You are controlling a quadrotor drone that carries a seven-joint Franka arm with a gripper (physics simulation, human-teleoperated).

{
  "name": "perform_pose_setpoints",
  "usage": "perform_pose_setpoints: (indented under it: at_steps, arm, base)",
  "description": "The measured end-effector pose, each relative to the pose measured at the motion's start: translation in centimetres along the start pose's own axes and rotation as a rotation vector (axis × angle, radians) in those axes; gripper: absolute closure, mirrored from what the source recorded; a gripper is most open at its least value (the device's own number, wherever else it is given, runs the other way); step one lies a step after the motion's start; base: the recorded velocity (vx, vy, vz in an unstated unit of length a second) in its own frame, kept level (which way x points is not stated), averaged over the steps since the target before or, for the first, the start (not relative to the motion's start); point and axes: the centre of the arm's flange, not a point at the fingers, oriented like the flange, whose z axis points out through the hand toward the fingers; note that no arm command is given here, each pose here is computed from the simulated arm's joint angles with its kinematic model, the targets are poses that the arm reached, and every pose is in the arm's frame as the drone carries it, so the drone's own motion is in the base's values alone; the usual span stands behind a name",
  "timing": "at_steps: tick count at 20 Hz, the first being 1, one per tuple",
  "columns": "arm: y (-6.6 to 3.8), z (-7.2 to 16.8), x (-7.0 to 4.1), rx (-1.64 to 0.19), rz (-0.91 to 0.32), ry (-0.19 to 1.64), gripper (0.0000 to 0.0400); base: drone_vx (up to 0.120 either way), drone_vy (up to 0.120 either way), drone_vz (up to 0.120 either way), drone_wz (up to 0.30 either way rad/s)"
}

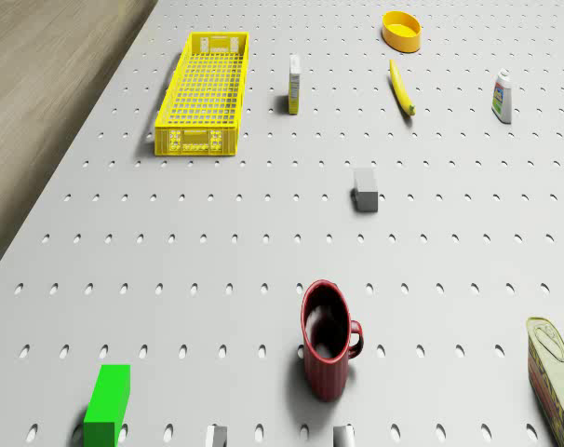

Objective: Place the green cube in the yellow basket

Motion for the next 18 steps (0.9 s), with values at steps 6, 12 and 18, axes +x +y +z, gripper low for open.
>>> perform_pose_setpoints:
  at_steps: [6, 12, 18]
  arm:
    - [0.3, -4.3, -0.2, 0.003, 0.0, 0.003, 0.0]
    - [0.1, -7.5, -0.1, 0.007, 0.0, 0.007, 0.0]
    - [0.0, -8.8, 0.0, 0.01, 0.0, 0.01, 0.0]
  base:
    - [0.12, 0.12, 0.0, 0.0]
    - [0.12, 0.12, 0.0, 0.0]
    - [0.12, 0.12, 0.0, 0.0]
